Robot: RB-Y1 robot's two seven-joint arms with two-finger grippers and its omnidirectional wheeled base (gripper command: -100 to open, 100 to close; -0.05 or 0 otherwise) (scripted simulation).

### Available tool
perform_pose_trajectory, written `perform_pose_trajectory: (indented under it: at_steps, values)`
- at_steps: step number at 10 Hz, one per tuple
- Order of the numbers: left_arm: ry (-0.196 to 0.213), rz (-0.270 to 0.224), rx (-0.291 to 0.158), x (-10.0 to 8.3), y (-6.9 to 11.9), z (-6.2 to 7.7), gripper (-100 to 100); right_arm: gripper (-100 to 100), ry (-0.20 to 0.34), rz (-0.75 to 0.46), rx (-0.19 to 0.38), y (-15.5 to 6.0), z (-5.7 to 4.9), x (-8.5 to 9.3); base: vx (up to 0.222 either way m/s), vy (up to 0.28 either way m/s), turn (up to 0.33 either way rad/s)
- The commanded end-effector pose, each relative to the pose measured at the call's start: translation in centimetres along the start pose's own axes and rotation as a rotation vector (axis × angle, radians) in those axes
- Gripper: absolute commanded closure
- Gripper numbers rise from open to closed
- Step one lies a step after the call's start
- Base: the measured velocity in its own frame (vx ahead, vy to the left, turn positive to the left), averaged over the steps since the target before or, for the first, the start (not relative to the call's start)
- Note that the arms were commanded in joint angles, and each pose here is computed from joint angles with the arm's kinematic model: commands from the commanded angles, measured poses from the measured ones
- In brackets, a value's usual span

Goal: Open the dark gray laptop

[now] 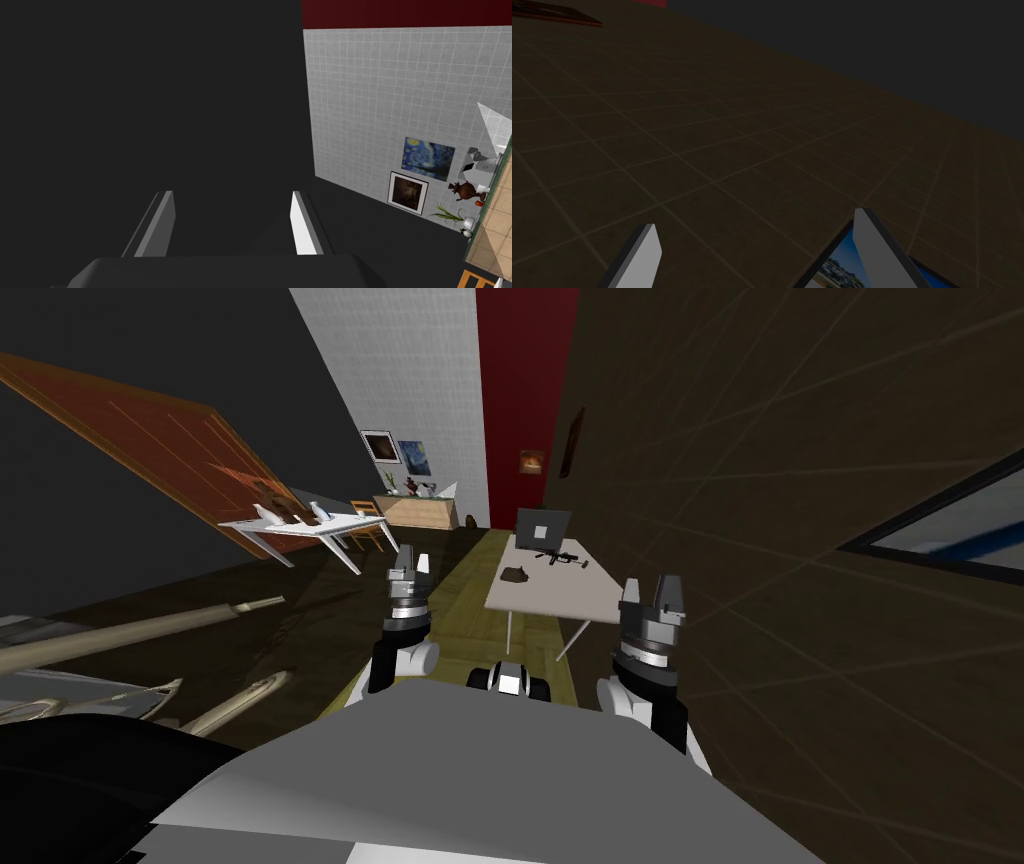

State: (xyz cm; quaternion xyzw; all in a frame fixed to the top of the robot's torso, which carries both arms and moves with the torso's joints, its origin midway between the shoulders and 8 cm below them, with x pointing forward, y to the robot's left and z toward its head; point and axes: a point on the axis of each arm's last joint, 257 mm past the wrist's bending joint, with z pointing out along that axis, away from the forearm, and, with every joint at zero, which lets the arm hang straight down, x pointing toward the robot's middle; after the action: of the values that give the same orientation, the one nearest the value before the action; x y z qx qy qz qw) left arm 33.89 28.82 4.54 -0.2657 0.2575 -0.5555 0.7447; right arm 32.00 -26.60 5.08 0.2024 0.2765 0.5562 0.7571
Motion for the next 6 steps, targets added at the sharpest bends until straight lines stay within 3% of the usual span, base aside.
perform_pose_trajectory:
  at_steps: [1,6]
  values:
    - [0.000,0.000,0.000,0.0,0.0,0.0,0,-100,0.068,-0.097,-0.019,0.7,-0.7,0.3,-0.027,0.253,-0.127]
    - [0.000,0.000,0.000,0.0,0.0,0.0,0,-100,0.179,-0.278,-0.044,1.5,-2.1,0.7,-0.001,0.267,-0.102]
